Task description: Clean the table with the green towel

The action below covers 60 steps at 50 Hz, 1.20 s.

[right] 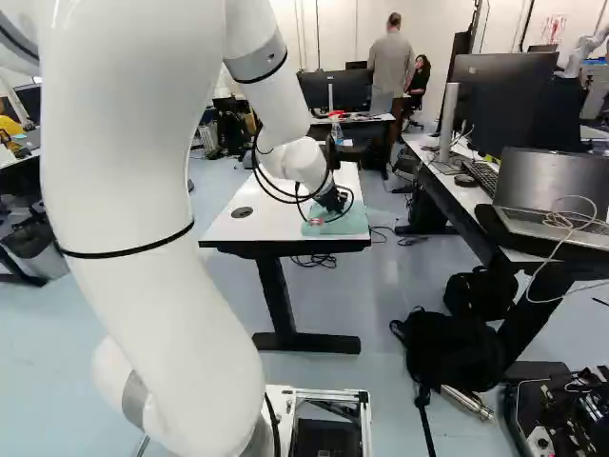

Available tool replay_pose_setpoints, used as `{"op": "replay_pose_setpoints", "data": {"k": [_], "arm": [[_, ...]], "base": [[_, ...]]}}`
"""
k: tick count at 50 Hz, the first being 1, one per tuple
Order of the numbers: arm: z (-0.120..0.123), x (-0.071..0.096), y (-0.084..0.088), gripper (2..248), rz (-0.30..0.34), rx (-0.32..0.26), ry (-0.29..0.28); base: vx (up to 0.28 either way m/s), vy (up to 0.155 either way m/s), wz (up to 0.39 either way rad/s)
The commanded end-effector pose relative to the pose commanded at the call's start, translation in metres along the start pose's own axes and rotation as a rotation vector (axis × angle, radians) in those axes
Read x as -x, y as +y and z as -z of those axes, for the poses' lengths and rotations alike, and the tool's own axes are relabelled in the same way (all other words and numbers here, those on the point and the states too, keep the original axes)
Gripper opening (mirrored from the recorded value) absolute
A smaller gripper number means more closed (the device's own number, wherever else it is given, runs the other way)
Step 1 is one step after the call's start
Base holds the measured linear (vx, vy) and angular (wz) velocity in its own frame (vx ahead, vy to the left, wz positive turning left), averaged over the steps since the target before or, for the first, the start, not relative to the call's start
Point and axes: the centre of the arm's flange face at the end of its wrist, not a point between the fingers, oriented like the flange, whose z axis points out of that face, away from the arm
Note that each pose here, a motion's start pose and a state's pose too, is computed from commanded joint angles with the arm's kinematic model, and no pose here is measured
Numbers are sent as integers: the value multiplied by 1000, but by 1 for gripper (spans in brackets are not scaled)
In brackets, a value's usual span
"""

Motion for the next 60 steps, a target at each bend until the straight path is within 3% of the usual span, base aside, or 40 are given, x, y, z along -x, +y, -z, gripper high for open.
{"op": "replay_pose_setpoints", "data": {"k": [1,13,45,60], "arm": [[0,0,0,23,0,0,0],[3,-1,0,21,0,0,5],[38,-16,-1,21,1,-1,77],[44,-37,-17,21,25,-24,117]], "base": [[0,0,0],[0,0,0],[0,0,0],[0,0,0]]}}
